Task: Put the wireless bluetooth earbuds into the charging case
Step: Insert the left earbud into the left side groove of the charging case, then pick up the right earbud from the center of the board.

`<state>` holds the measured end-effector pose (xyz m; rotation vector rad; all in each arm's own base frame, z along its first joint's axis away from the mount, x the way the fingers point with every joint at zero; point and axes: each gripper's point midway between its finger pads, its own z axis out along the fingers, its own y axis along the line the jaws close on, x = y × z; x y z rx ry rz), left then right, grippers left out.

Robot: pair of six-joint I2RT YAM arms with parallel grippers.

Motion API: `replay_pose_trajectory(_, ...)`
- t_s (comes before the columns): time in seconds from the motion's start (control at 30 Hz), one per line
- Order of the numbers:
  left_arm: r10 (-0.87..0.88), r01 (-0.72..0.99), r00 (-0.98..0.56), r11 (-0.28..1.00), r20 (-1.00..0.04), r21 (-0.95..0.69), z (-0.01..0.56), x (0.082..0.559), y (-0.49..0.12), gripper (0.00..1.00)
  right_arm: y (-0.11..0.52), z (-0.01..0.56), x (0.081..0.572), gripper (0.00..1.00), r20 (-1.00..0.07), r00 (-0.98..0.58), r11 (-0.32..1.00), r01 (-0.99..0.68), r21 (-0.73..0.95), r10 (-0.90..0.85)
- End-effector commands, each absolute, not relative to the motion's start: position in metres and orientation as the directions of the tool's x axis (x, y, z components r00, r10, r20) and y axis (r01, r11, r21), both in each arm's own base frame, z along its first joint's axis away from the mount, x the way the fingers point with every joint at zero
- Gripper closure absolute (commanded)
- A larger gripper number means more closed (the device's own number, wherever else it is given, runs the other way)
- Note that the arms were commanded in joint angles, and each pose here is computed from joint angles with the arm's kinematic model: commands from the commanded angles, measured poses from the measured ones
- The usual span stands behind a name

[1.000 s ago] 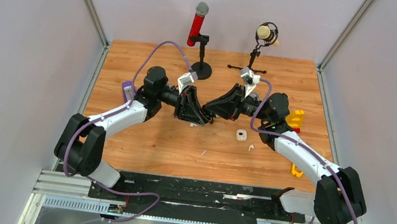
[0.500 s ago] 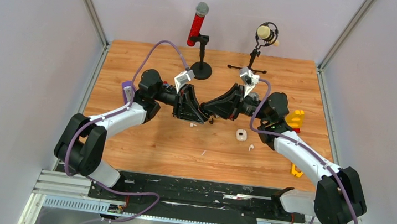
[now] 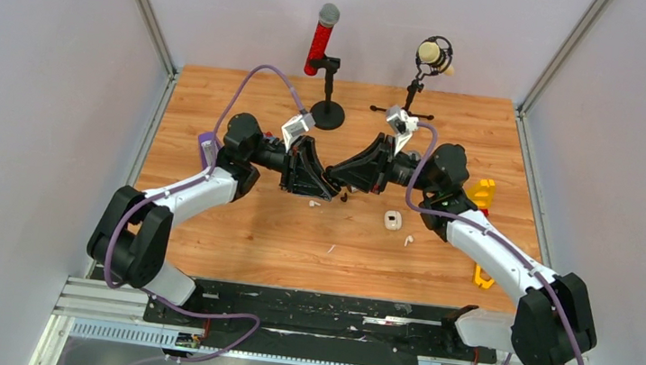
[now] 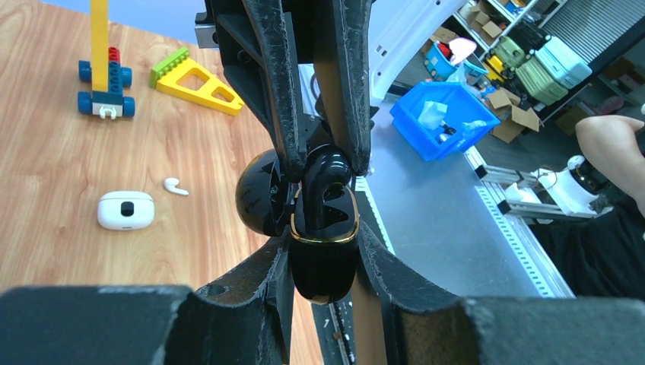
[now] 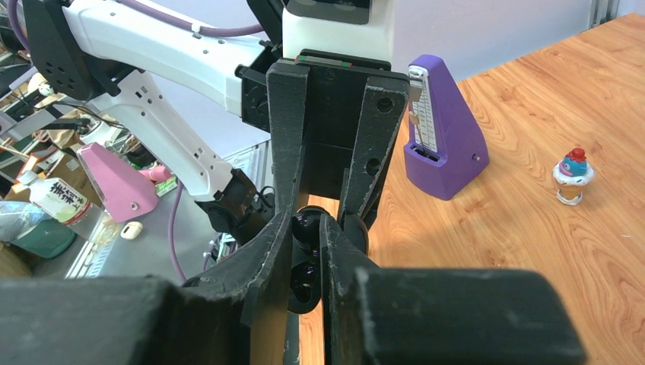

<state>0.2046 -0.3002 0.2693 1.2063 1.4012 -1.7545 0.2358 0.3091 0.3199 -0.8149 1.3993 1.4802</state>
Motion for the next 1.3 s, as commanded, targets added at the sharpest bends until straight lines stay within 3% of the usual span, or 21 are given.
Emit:
replay_pose_trajectory(0.0, 0.053, 0.897, -0.33, -0.295, -0.942, -0.331, 0.286, 0.2, -0.297, 1.0, 0.311, 0.328, 0.235, 1.0, -0.934, -0.317, 0.062, -0.942, 0.331, 0.162)
replay_pose_trajectory(0.33, 0.056, 0.896, -0.324, -0.301, -0.944, -0.326, 0.286, 0.199, -0.296, 1.0, 0.316, 0.33, 0.234, 0.97, -0.939, -0.312, 0.055, -0.945, 0.322, 0.142)
replay_pose_trajectory(0.6, 0.052, 0.899, -0.313, -0.306, -0.948, -0.314, 0.289, 0.197, -0.295, 1.0, 0.316, 0.345, 0.231, 0.73, -0.948, -0.293, 0.04, -0.953, 0.3, 0.125)
replay_pose_trajectory(1.03, 0.019, 0.918, -0.265, -0.302, -0.964, -0.258, 0.303, 0.197, -0.289, 1.0, 0.311, 0.375, 0.221, 0.51, -0.961, -0.254, -0.024, -0.967, 0.253, 0.112)
replay_pose_trajectory(1.2, -0.029, 0.949, -0.207, -0.248, -0.978, -0.193, 0.323, 0.204, -0.273, 1.0, 0.292, 0.424, 0.217, 0.33, -0.987, -0.132, -0.05, -0.991, 0.128, 0.095)
replay_pose_trajectory(1.27, -0.045, 0.962, -0.183, -0.213, -0.982, -0.17, 0.328, 0.207, -0.265, 1.0, 0.285, 0.434, 0.221, 0.2, -0.994, -0.064, -0.018, -0.998, 0.063, 0.091)
